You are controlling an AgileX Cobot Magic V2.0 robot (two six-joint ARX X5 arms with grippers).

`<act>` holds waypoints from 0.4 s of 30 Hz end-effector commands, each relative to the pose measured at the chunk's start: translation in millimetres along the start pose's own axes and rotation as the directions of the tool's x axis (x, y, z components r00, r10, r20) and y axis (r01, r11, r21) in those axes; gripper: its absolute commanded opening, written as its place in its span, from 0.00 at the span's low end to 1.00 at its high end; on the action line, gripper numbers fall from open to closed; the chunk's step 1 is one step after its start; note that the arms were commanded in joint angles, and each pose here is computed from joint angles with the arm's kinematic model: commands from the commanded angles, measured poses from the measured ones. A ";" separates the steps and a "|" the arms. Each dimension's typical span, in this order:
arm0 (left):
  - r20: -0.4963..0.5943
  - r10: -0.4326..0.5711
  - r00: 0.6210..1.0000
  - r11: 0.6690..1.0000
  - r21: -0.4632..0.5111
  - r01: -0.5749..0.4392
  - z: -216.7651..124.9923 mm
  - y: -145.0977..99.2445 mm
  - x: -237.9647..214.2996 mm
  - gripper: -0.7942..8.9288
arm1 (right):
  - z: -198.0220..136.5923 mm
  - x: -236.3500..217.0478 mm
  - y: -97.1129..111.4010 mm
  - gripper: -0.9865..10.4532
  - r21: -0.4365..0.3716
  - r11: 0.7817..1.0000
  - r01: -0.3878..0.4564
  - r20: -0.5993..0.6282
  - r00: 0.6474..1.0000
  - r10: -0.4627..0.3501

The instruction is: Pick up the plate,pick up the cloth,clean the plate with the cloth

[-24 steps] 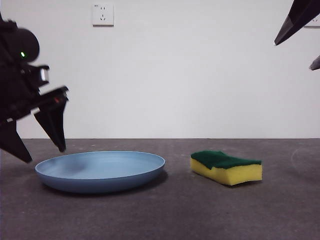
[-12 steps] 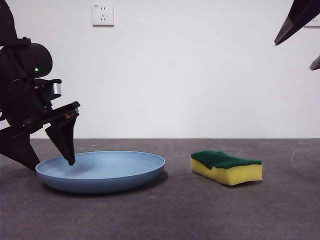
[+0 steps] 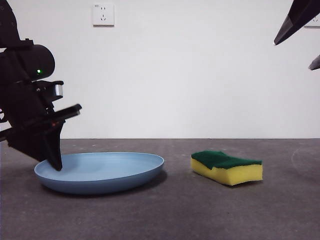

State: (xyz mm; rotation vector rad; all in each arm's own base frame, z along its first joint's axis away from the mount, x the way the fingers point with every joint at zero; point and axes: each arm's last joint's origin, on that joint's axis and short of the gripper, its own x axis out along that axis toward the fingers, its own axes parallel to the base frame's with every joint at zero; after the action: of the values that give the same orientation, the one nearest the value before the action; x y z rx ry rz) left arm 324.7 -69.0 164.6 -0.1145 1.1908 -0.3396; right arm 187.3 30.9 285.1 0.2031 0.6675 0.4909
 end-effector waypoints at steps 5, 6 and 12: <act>0.053 0.007 0.999 0.999 0.053 -0.010 -0.5 -8.1 -22.3 0.07 | 10.4 1.1 6.5 0.44 -0.042 0.999 -0.021 -0.019 1.000 0.020; 0.069 0.006 0.998 0.998 0.057 -0.010 -0.4 -10.0 -29.6 0.07 | 14.0 2.2 8.8 0.44 -0.057 0.998 -0.027 -0.037 0.999 0.025; 0.165 -0.008 0.986 0.996 0.093 -0.008 -4.9 -23.2 -75.0 0.07 | 38.0 23.6 22.1 0.44 -0.163 0.986 -0.035 -0.179 0.984 0.005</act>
State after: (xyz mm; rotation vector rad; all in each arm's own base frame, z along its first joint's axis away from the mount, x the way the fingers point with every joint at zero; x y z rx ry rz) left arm 295.3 -65.9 232.8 -0.0743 1.0172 -0.3644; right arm 214.3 56.5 309.6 0.0686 0.7846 0.5642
